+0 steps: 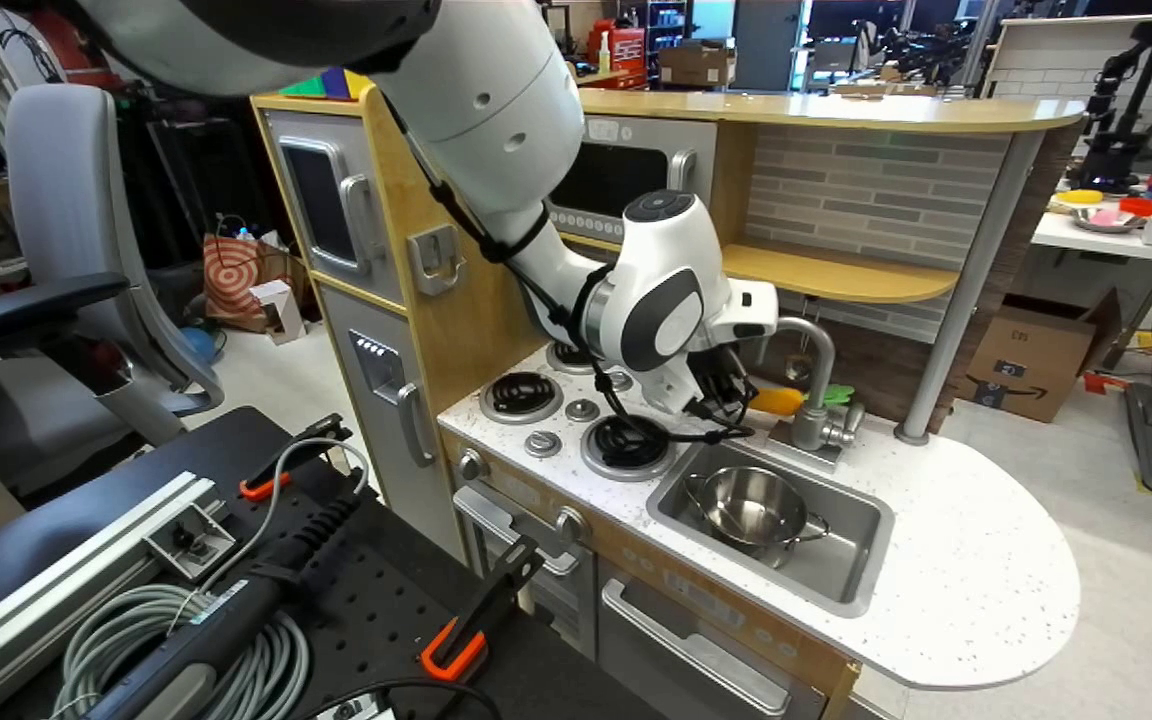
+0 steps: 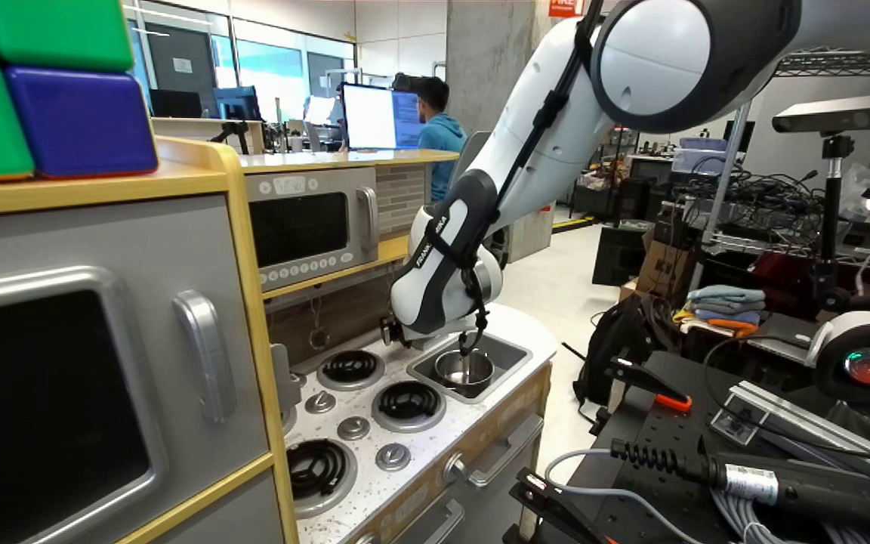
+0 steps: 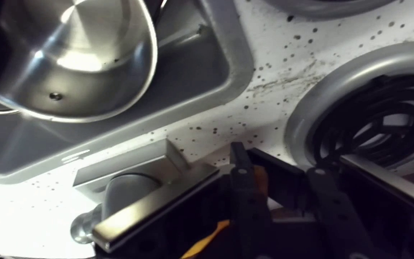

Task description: Put the carrot plush toy inside the pot in the sink

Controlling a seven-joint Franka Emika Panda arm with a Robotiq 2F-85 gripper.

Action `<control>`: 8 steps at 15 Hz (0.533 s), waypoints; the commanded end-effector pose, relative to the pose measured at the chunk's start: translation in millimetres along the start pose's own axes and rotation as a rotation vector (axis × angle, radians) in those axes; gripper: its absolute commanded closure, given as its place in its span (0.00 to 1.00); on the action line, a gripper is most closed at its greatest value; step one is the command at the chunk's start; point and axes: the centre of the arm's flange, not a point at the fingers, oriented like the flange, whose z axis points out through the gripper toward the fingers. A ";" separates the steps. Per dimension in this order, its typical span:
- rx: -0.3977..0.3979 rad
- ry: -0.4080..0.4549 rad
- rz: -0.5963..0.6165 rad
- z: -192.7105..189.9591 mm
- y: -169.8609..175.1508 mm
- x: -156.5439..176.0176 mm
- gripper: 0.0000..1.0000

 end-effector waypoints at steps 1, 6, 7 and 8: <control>-0.055 -0.087 -0.042 -55.7 28.4 -9.6 0.99; -0.150 -0.363 -0.049 -56.9 59.4 -22.6 0.99; -0.173 -0.419 -0.037 -56.1 65.4 -24.2 0.99; -0.195 -0.472 -0.025 -55.8 71.6 -25.4 0.99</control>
